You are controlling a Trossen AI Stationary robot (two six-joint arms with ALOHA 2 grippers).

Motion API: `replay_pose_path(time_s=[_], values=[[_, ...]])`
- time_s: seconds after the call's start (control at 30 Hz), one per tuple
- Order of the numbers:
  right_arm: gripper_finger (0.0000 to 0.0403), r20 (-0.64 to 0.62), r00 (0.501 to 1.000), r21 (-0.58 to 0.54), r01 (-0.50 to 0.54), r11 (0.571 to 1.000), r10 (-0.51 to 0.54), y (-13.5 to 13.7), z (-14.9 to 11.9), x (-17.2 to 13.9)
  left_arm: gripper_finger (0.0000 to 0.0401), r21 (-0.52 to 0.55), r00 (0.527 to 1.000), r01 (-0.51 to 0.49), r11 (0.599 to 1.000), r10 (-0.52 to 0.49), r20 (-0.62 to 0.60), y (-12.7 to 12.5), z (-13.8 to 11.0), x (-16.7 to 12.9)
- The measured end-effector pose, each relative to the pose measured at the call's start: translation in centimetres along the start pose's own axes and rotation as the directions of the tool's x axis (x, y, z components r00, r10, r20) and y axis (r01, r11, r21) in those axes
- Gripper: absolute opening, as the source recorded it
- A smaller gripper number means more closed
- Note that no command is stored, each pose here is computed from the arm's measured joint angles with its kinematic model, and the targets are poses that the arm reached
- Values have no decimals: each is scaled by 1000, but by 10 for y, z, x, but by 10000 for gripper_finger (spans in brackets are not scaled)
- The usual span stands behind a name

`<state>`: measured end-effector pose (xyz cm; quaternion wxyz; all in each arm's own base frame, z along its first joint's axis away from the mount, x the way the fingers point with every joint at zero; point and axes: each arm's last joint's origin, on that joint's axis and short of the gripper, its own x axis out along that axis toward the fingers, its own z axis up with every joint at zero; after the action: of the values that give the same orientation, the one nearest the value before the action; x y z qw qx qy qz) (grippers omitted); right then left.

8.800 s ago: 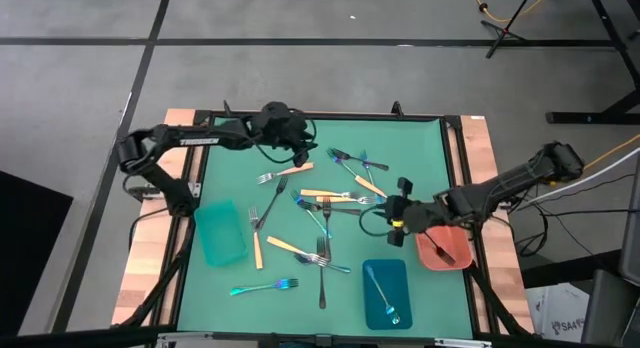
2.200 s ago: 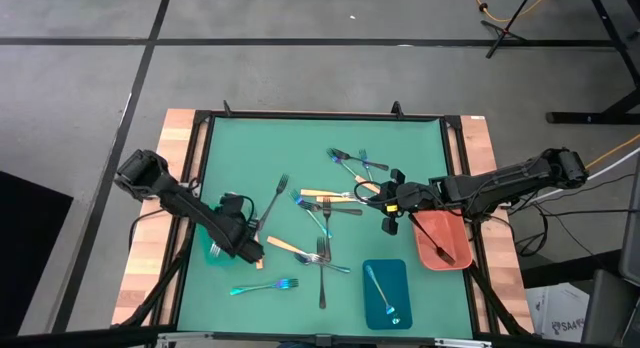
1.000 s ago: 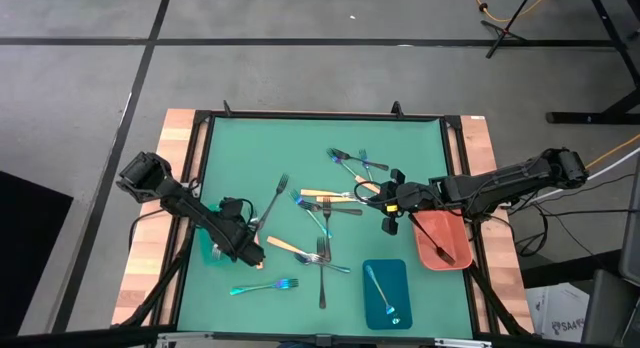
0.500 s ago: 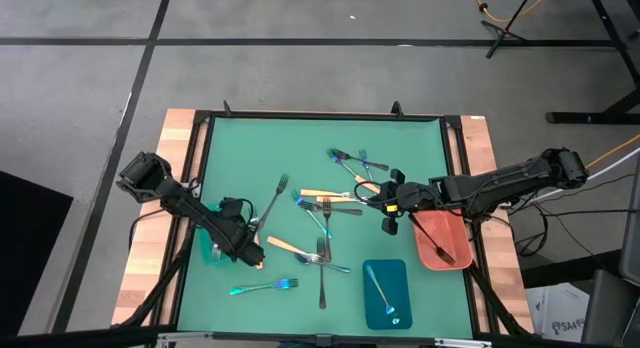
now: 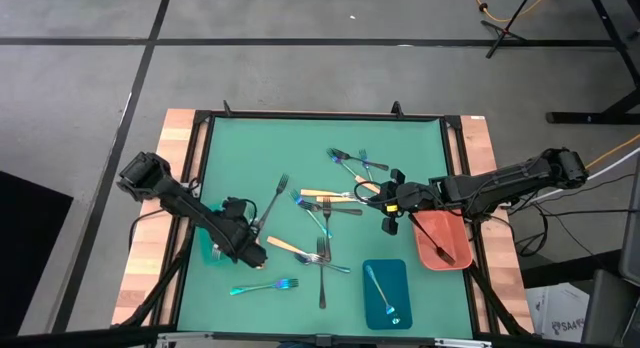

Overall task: Sort silverware by color (type)
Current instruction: Put the yellow fork into the green bin

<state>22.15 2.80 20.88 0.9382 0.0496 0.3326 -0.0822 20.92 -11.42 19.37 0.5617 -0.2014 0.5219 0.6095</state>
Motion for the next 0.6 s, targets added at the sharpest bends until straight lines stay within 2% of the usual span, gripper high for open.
replay_pose_path(time_s=[0.37,0.6], values=[[56,0,1000,0,0,1000,0,0,0,0,115,99,983,125,987,-137,121,-7,12,-28],[56,0,1000,0,0,1000,0,0,0,0,115,145,964,161,976,-187,188,-12,26,-37]])
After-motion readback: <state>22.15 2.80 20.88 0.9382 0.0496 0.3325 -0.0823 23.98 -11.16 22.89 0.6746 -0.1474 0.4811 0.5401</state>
